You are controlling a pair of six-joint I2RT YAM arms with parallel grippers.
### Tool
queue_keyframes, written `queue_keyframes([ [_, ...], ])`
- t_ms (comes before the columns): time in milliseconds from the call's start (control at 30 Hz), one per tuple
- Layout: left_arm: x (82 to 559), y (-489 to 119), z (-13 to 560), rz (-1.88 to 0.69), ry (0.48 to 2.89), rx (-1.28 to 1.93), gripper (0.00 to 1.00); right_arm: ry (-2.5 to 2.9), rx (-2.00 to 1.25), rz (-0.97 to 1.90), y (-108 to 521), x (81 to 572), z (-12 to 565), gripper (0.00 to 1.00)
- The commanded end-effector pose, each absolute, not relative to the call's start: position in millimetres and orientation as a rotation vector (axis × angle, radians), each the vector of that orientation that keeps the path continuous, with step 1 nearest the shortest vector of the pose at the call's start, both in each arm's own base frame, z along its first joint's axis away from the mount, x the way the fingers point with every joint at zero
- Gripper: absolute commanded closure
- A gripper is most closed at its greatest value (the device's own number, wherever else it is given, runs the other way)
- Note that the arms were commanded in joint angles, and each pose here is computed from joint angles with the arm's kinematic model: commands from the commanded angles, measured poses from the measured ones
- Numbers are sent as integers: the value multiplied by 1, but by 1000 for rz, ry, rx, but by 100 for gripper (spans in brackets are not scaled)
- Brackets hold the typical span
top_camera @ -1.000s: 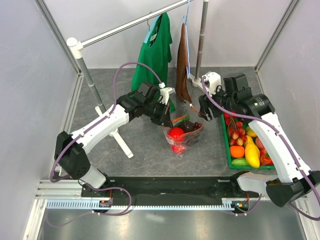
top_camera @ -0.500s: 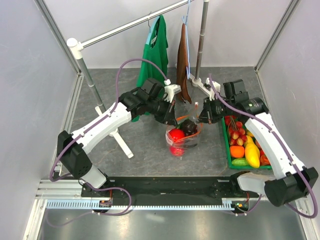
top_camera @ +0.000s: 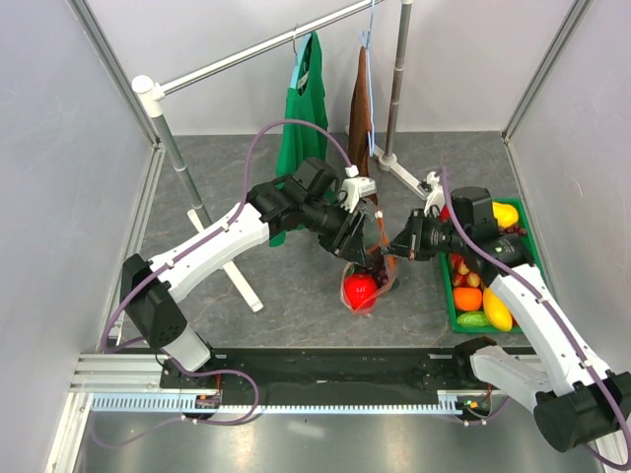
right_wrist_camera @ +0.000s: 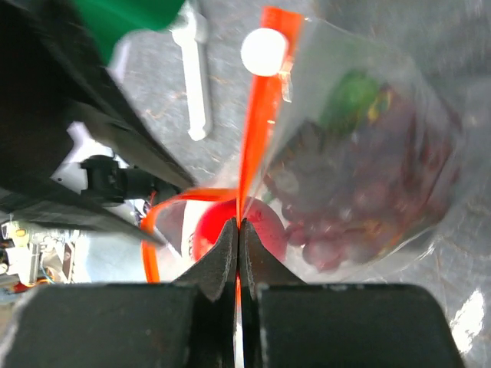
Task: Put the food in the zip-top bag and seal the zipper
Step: Adjust the zipper food storage bag at the center of the board.
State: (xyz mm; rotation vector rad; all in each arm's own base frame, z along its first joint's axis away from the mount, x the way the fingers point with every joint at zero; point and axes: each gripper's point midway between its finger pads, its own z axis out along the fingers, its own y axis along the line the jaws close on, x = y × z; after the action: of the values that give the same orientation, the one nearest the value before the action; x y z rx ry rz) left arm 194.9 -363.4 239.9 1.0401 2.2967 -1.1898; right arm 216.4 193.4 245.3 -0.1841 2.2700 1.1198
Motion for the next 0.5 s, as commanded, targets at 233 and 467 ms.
queue_keyframes([
  [233,215,-358,219,-1045,2350,932,42,2171,-126,1068,188,226,242,100],
  [467,235,-358,212,-906,2369,1018,93,2138,-161,1084,187,215,258,100],
])
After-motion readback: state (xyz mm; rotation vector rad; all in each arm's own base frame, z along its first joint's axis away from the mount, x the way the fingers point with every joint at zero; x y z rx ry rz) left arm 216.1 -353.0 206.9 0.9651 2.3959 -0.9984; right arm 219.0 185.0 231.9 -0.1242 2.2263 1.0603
